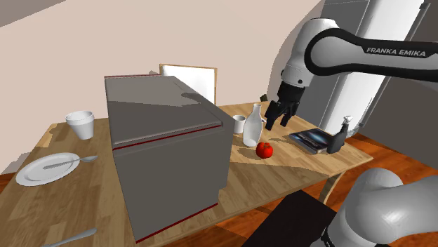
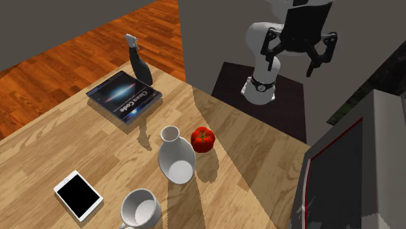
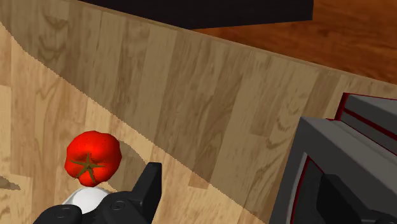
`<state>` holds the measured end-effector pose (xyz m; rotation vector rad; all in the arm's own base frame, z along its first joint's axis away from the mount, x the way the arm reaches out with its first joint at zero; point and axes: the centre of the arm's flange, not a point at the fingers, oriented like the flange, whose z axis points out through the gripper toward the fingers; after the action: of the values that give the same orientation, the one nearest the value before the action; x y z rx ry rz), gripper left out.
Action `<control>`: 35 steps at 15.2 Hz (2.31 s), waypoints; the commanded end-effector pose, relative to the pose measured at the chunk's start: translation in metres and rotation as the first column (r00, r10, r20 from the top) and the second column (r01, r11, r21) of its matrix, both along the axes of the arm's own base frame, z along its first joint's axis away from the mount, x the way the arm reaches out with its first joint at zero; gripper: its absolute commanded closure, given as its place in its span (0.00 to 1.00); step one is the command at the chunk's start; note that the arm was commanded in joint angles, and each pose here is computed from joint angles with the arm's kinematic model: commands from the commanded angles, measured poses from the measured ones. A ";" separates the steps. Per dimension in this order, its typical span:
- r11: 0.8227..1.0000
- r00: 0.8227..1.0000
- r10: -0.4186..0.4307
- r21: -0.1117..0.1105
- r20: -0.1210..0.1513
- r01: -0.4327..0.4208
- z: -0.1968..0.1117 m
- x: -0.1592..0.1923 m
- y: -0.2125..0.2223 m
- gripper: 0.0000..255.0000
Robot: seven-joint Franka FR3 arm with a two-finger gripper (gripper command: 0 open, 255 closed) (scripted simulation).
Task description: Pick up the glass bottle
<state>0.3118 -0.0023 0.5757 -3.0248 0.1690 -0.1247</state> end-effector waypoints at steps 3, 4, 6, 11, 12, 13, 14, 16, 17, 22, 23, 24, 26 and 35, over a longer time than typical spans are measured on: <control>1.000 1.000 -0.005 -0.008 -0.003 0.005 -0.003 0.020 -0.016 0.00; 1.000 1.000 -0.007 -0.012 -0.004 0.007 -0.004 0.030 -0.024 0.00; 1.000 1.000 -0.012 -0.020 -0.007 0.012 -0.007 0.049 -0.041 0.00; 0.999 1.000 -0.024 -0.041 -0.014 0.023 -0.014 0.098 -0.082 0.00; 0.999 1.000 -0.026 -0.045 -0.015 0.025 -0.016 0.108 -0.091 0.00; 0.998 0.999 -0.028 -0.049 -0.016 0.028 -0.017 0.118 -0.099 0.00; 0.998 0.999 -0.031 -0.053 -0.018 0.030 -0.018 0.127 -0.108 0.00; 0.998 0.999 -0.036 -0.061 -0.020 0.034 -0.021 0.146 -0.125 0.00; 0.997 0.999 -0.038 -0.066 -0.021 0.037 -0.022 0.156 -0.133 0.00; 0.995 0.998 -0.050 -0.086 -0.028 0.048 -0.027 0.204 -0.176 0.00; 0.995 0.998 -0.053 -0.090 -0.029 0.050 -0.029 0.213 -0.185 0.00; 0.994 0.998 -0.055 -0.094 -0.030 0.052 -0.030 0.223 -0.194 0.00; 0.993 0.998 -0.060 -0.103 -0.032 0.057 -0.032 0.241 -0.211 0.00; 0.992 0.997 -0.064 -0.109 -0.034 0.060 -0.070 0.255 -0.224 0.00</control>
<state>0.5662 -0.2272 0.5113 -3.1315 0.2677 -0.0840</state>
